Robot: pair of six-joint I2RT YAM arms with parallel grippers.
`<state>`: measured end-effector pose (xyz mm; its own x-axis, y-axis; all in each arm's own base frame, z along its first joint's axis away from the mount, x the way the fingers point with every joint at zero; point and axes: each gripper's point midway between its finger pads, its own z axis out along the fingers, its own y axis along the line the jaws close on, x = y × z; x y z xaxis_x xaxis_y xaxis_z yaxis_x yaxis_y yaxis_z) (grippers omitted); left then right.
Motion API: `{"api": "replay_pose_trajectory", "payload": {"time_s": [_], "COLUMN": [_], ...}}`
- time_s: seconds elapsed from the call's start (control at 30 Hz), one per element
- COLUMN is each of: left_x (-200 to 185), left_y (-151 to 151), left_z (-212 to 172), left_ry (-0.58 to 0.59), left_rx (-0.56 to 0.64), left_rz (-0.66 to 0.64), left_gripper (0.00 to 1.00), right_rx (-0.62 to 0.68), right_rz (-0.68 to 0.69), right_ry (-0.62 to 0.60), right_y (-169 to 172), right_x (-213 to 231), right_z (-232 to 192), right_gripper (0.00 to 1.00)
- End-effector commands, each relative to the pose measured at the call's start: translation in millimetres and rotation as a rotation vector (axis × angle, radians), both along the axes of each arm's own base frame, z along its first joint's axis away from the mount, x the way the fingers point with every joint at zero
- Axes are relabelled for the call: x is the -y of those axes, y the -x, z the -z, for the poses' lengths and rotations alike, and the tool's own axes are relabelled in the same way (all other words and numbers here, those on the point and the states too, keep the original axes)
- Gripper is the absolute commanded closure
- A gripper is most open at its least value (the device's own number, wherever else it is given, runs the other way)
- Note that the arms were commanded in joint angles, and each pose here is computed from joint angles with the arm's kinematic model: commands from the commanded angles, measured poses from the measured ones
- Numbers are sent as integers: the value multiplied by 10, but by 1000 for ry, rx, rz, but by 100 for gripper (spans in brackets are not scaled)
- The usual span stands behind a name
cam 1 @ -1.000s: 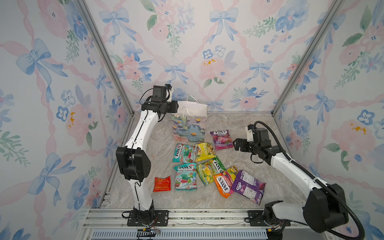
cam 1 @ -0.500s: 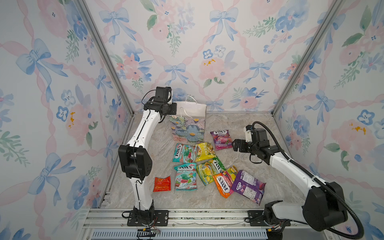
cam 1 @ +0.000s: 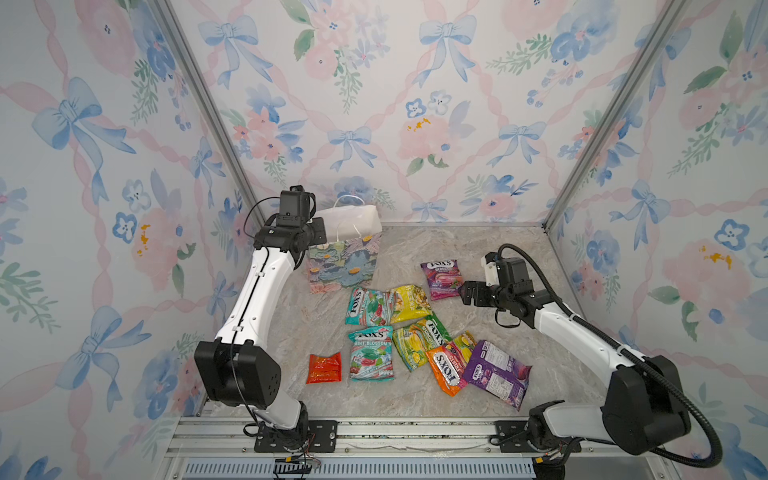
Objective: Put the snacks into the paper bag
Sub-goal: 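Reach the left gripper to the bag rim while the right gripper approaches the packets, then grasp the paper bag's rim with the left gripper and pull it open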
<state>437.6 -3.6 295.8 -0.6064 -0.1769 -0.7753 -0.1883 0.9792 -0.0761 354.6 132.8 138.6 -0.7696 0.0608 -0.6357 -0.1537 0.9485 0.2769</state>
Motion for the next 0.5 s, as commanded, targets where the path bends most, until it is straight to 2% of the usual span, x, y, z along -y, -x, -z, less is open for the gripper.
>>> {"api": "replay_pose_trajectory", "payload": {"time_s": [0.0,0.3,0.47], "left_x": [-161,-312,-280], "left_y": [179,749,987], "left_z": [17,60,98], "left_ry": [45,40,83], "left_rx": [34,68,89], "left_rz": [-75,-157,-156], "left_gripper": [100,100,100], "right_rx": [16,17,20], "right_rz": [-29,-54,-63], "right_ry": [-22,-43,-57], "right_y": [-54,-104,-137], "right_x": [-120,-262,-334], "right_z": [-81,-109,-126], "right_gripper": [3,3,3]}}
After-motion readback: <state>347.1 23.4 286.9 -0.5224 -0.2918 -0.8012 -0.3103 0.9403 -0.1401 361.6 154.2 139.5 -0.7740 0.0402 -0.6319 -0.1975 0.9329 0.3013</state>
